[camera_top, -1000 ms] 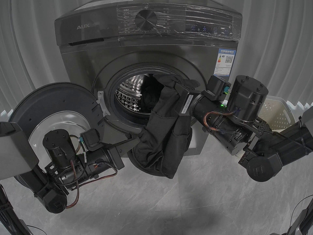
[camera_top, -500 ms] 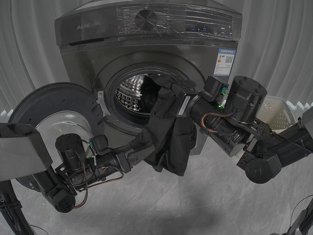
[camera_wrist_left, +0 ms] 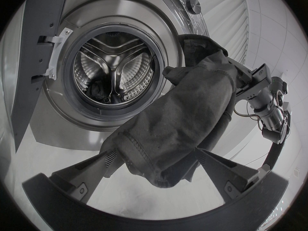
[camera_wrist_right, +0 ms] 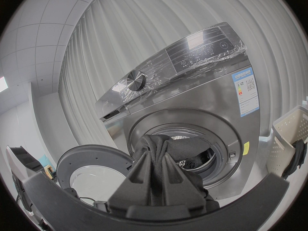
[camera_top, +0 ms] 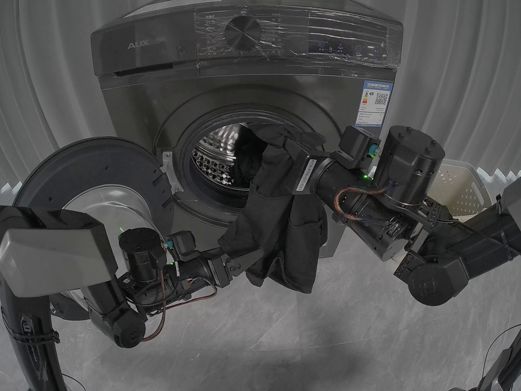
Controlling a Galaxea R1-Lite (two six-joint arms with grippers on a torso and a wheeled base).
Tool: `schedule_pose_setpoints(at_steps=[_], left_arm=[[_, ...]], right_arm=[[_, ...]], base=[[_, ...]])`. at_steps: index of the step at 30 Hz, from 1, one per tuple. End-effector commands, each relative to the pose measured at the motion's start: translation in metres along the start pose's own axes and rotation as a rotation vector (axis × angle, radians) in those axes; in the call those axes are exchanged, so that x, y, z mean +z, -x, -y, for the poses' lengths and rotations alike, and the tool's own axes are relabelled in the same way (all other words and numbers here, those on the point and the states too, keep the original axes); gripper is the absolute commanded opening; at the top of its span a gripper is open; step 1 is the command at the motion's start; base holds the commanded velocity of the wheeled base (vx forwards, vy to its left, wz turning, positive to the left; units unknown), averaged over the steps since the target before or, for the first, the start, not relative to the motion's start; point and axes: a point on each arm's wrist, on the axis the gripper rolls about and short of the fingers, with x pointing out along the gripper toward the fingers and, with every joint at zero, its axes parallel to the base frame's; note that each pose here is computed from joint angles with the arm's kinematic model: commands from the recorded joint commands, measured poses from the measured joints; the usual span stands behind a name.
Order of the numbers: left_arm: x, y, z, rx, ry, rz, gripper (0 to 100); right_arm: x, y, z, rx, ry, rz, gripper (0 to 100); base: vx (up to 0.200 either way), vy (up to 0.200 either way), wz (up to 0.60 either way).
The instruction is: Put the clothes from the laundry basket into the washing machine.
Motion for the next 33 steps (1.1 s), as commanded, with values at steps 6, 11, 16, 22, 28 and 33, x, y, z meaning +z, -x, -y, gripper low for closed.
schedule_pose_setpoints(at_steps=[6, 11, 16, 22, 28, 33], left_arm=[[0.001, -0.022, -0.013, -0.004, -0.006, 0.030, 100], [0.002, -0.021, -0.012, -0.009, -0.006, 0.032, 0], [0.005, -0.022, -0.011, -0.021, -0.008, 0.039, 0], [0.009, -0.017, -0.002, -0.039, -0.019, 0.046, 0], [0.028, 0.015, 0.022, -0.065, -0.030, 0.073, 0], [0.044, 0.064, 0.051, -0.163, -0.051, 0.072, 0]], right_arm=[[-0.001, 0.002, -0.002, 0.007, -0.002, -0.004, 0], [0.000, 0.002, -0.003, 0.008, -0.003, -0.003, 0], [-0.001, 0.002, -0.004, 0.010, -0.003, -0.005, 0], [-0.003, 0.001, -0.003, 0.009, -0.001, -0.009, 0], [-0.001, 0.000, 0.001, -0.001, 0.000, -0.004, 0], [-0.002, -0.001, 0.003, -0.004, 0.002, -0.006, 0]], base=[[0.000, 0.000, 0.00], [0.000, 0.000, 0.00], [0.000, 0.000, 0.00], [0.000, 0.000, 0.00], [0.000, 0.000, 0.00], [0.000, 0.000, 0.00]])
